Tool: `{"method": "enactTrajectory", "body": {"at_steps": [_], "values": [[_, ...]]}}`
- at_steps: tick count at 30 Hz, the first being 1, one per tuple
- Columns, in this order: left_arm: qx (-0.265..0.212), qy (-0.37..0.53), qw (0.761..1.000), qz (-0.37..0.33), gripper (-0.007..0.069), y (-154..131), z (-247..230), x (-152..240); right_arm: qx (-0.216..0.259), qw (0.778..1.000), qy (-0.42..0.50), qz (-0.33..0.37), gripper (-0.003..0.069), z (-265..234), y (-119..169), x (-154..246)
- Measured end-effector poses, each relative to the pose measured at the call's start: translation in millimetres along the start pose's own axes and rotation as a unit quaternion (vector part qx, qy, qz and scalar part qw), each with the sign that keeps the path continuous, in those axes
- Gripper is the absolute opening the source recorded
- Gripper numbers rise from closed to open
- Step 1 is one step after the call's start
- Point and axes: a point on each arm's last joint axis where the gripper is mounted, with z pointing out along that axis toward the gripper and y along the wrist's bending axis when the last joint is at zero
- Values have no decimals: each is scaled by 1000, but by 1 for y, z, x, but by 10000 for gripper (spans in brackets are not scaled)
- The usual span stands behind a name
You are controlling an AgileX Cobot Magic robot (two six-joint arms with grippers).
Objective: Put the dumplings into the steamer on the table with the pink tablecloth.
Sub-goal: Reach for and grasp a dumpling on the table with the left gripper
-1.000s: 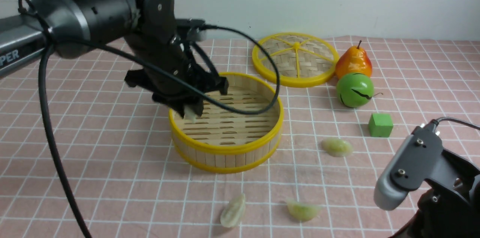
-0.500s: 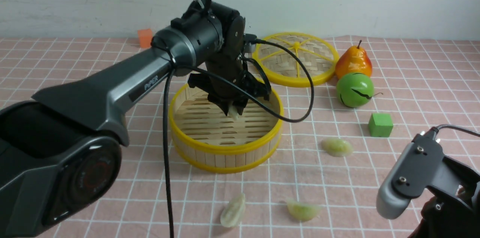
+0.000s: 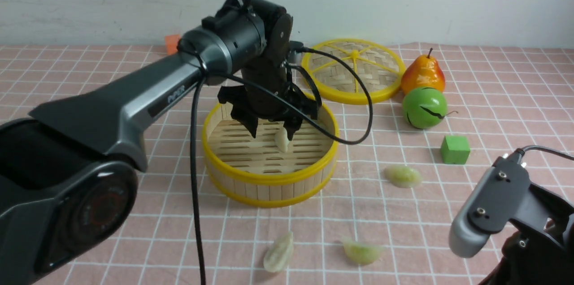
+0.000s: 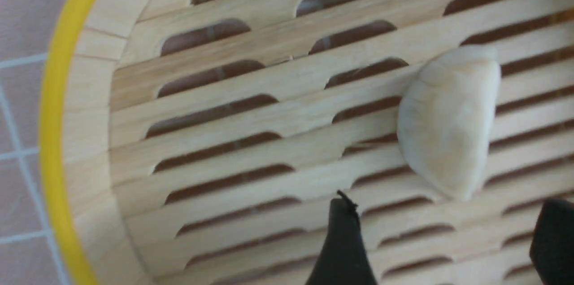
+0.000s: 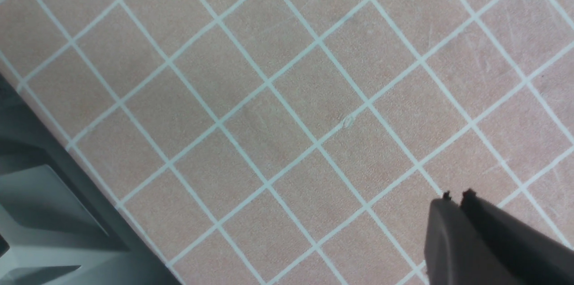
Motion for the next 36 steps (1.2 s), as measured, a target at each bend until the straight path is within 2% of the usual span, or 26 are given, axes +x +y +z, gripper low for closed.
{"method": "enactTrajectory", "body": {"at_steps": [4,9,16,21,25,32,36], "values": [[32,-30,999,-4,531,0,-57,-1,4,1000,-11,0,31,0,-1,-2],[101,-49,994,4,532,-7,-119,16,3,1000,-13,25,31,0,-1,-2],[89,-13,995,48,532,-15,-135,67,3,999,-13,43,34,0,-1,-2],[80,-4,992,93,532,-31,-117,112,2,999,-13,45,40,0,0,-2],[47,42,990,124,532,-42,-75,143,1,999,-14,46,42,0,0,-2],[1,99,988,119,531,-46,-8,154,1,999,-13,45,43,0,0,-2],[-1,131,985,109,510,-50,21,161,6,999,-12,42,46,0,-1,-2]]}}
